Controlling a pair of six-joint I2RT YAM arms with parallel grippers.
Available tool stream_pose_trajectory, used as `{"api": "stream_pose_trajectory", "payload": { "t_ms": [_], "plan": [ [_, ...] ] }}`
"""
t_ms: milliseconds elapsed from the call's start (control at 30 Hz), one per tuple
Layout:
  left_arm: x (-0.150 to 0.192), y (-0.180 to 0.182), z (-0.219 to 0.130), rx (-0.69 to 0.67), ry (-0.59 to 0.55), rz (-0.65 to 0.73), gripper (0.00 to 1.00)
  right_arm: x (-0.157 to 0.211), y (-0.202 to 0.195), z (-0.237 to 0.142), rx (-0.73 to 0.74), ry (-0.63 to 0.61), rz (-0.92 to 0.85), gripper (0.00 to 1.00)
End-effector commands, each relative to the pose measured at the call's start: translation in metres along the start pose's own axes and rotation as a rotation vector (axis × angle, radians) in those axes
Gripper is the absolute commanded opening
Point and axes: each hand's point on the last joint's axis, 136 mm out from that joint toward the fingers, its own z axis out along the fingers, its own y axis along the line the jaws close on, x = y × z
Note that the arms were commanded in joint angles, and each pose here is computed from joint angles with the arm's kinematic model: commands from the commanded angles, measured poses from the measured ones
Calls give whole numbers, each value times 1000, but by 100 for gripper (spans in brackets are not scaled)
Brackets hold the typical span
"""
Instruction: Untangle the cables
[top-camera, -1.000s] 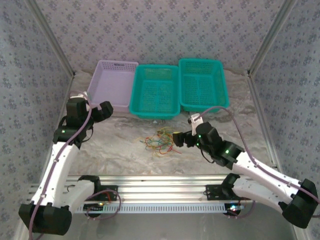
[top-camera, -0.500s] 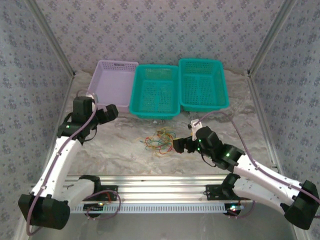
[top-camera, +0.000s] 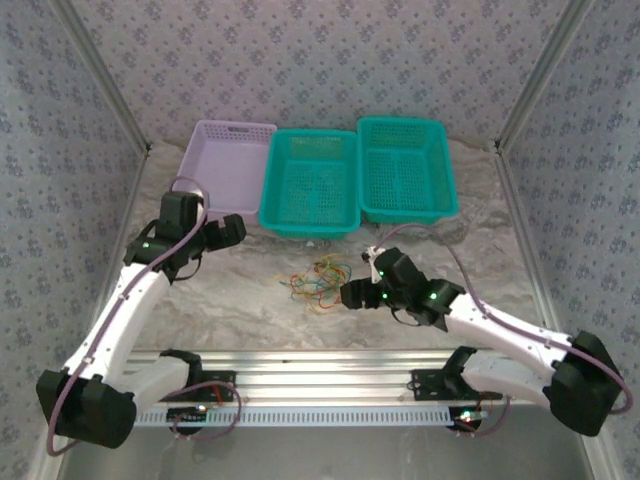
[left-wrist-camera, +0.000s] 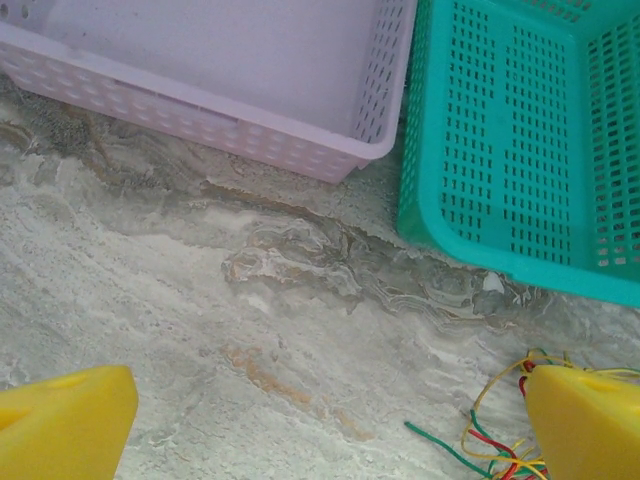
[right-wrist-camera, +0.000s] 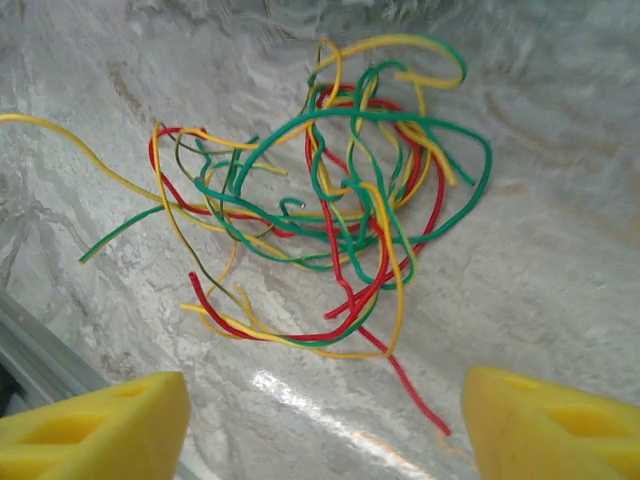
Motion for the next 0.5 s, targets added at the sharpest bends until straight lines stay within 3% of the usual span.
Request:
{"api": "stream_pose_trajectory", "payload": {
  "t_ms": [0,300,467],
  "plan": [
    [-6,-7,-10,-14,-18,64,100,-23,29,4,-98,-8,7,71],
    [-5,-10,-9,-34,-19,104,100,-44,32,27,-63,-12,47,68],
    [-3,-13,-8,-30,-13,122,100,-46,24,43,6,36,123,62]
  ]
}}
